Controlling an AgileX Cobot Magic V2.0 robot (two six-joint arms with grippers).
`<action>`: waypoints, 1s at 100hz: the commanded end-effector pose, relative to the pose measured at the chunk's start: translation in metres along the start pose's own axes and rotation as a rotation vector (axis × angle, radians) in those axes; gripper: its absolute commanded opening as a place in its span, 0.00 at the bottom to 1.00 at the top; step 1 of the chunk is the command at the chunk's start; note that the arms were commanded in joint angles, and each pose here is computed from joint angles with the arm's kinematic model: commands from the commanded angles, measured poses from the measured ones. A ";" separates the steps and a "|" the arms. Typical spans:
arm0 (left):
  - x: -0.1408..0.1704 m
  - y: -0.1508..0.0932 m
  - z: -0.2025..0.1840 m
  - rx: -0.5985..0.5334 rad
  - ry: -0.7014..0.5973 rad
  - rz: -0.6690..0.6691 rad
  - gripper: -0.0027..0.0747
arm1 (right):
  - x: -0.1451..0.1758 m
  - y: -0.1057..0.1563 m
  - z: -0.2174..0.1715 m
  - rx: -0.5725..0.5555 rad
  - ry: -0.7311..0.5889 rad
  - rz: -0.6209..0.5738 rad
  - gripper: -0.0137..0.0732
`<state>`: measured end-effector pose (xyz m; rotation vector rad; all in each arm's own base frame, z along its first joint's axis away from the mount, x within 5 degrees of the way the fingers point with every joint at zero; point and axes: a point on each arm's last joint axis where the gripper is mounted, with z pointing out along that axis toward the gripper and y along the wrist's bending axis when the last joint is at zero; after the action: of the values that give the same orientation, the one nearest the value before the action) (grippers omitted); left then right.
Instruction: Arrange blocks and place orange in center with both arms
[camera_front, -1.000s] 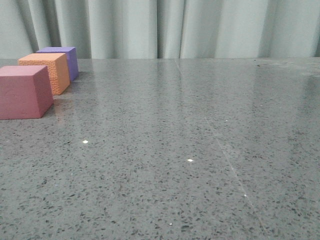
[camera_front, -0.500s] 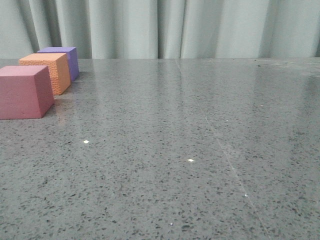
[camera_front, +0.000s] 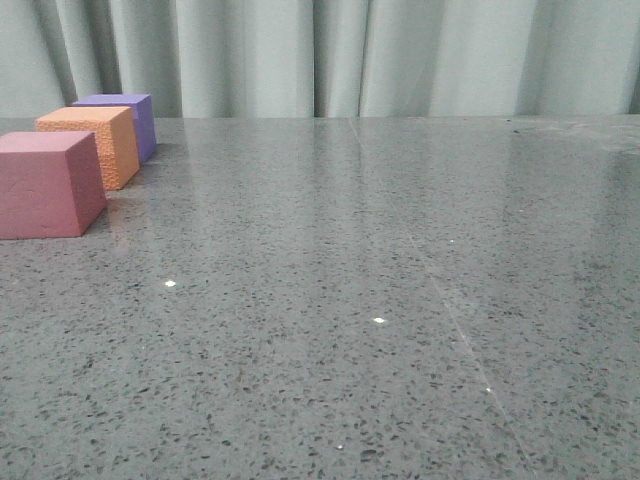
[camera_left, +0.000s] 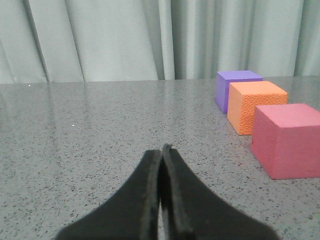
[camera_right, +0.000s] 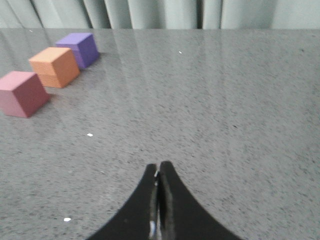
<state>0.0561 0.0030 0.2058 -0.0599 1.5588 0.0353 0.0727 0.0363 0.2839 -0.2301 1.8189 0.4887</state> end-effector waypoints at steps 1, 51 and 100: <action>-0.002 0.001 -0.002 -0.007 -0.093 -0.010 0.01 | -0.010 -0.001 0.000 0.017 -0.093 -0.018 0.02; -0.002 0.001 -0.002 -0.007 -0.093 -0.010 0.01 | 0.043 -0.036 -0.007 0.348 -0.408 -0.132 0.02; -0.002 0.001 -0.002 -0.007 -0.093 -0.010 0.01 | 0.074 -0.042 -0.015 0.432 -0.400 -0.122 0.02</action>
<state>0.0561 0.0030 0.2058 -0.0599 1.5592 0.0353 0.0569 -0.0005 0.1993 0.0610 1.5547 0.0506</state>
